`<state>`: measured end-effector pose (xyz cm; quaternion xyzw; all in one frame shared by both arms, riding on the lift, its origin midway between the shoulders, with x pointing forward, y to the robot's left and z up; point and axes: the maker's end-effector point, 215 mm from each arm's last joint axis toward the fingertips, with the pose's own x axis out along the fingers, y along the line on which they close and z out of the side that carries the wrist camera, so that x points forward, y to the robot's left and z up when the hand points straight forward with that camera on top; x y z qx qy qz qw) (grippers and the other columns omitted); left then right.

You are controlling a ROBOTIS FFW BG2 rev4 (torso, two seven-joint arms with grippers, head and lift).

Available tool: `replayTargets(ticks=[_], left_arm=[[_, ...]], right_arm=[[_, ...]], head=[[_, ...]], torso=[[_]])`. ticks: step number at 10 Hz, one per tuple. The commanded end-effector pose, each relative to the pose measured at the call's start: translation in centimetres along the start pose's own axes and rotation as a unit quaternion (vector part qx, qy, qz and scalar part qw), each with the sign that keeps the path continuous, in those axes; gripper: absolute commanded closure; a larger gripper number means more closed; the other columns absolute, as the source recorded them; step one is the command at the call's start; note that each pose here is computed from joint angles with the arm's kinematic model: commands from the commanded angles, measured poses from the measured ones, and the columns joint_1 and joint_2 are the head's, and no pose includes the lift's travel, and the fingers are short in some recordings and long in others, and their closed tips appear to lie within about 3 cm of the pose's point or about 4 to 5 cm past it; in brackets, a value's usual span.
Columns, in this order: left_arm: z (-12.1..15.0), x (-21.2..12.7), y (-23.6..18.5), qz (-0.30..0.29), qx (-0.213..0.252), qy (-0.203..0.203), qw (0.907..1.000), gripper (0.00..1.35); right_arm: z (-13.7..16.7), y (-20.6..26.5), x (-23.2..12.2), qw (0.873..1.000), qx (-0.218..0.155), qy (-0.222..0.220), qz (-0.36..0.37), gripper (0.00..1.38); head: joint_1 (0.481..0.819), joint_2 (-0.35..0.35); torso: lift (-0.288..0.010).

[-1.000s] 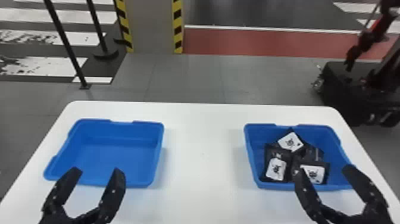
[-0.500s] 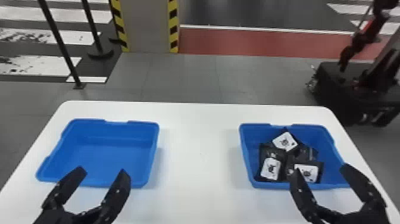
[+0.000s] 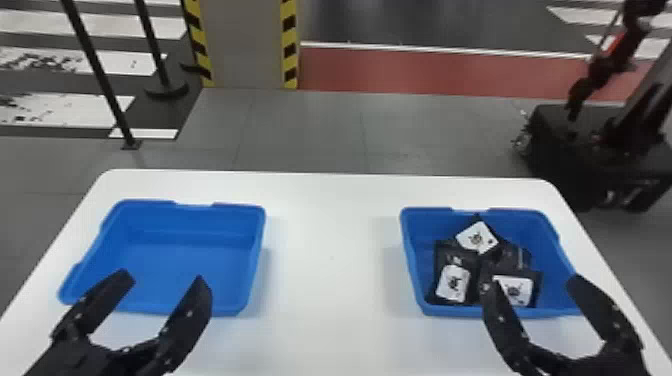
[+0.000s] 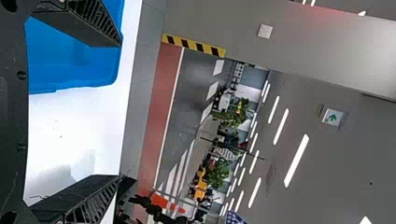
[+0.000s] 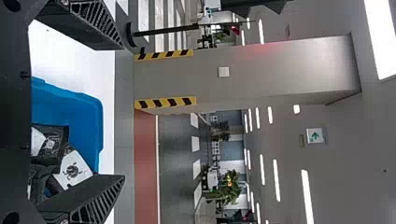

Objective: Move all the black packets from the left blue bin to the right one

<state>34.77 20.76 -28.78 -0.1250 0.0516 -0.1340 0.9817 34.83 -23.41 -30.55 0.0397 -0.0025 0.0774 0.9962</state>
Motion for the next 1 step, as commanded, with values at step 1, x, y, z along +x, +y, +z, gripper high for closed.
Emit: replayTargets(ticks=[1], left_arm=[[-0.27,0.02,-0.08,0.0,0.0,0.006,1.0,0.0]], right_arm=[[0.03,-0.04,-0.05,1.0,0.005,-0.001,-0.002,0.0]], head=[[0.695,-0.044]], torso=[[-0.11]])
